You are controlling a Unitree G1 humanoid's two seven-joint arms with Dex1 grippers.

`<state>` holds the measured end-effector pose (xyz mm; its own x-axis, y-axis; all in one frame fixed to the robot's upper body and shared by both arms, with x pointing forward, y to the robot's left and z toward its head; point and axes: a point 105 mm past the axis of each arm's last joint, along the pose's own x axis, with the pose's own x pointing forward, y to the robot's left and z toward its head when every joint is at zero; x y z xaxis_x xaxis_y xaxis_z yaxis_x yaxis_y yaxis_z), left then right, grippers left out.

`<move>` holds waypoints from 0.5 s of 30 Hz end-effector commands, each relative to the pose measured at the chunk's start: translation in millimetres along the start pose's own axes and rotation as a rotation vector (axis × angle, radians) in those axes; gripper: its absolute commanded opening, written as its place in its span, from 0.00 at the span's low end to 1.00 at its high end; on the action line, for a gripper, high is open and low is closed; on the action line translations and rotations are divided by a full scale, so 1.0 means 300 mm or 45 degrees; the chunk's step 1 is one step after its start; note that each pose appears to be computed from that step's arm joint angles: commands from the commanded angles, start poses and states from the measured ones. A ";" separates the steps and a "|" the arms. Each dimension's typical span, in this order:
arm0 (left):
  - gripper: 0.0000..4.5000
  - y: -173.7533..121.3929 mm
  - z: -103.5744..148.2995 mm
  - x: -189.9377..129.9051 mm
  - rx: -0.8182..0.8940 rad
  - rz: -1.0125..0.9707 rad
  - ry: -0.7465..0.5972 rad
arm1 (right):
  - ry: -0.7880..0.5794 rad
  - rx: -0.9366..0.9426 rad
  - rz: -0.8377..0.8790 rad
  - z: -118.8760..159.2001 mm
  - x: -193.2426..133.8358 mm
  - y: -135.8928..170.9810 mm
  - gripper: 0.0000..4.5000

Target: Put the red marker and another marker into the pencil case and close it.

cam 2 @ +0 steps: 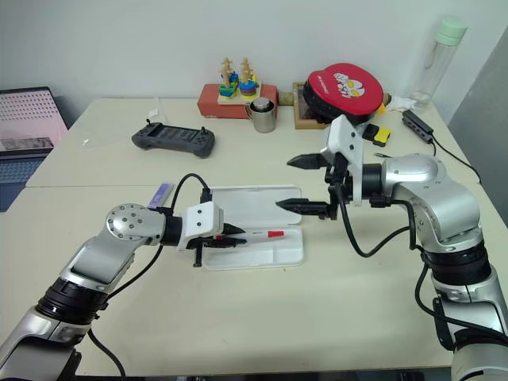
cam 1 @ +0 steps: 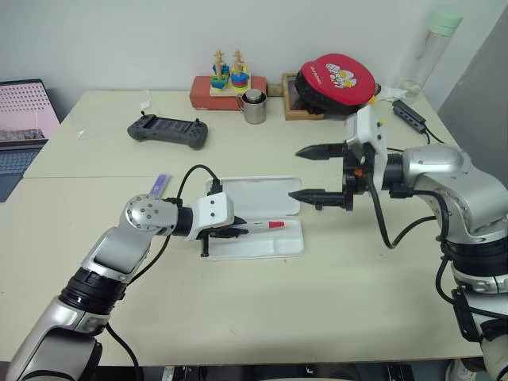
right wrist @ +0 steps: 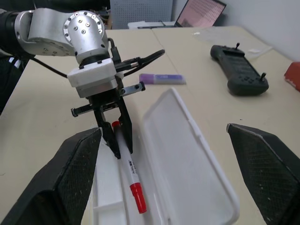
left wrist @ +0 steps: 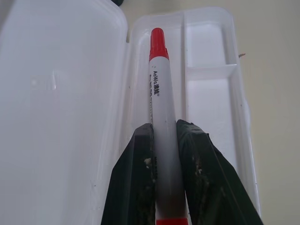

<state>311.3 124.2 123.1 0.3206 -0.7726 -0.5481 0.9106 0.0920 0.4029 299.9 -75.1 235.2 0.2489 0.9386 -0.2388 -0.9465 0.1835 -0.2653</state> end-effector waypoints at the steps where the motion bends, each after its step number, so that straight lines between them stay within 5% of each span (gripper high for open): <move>1: 0.10 0.021 0.021 0.011 0.082 0.011 0.008 | 0.005 -0.052 0.026 0.021 0.000 0.033 1.00; 8: 0.10 0.032 0.009 0.025 0.085 0.017 0.035 | 0.002 -0.039 0.017 0.020 0.001 0.037 1.00; 9: 0.25 0.033 0.009 0.025 0.082 0.019 0.033 | 0.002 -0.037 0.018 0.020 0.001 0.039 1.00; 15: 0.52 0.053 0.028 0.015 0.044 0.072 -0.021 | -0.003 -0.029 0.026 0.020 0.005 0.041 1.00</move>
<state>321.7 117.9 115.2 0.3344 -0.7577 -0.5604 0.9046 0.0913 0.4163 293.8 -71.1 225.9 0.2387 0.9332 -0.2684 -0.9548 0.1751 -0.2404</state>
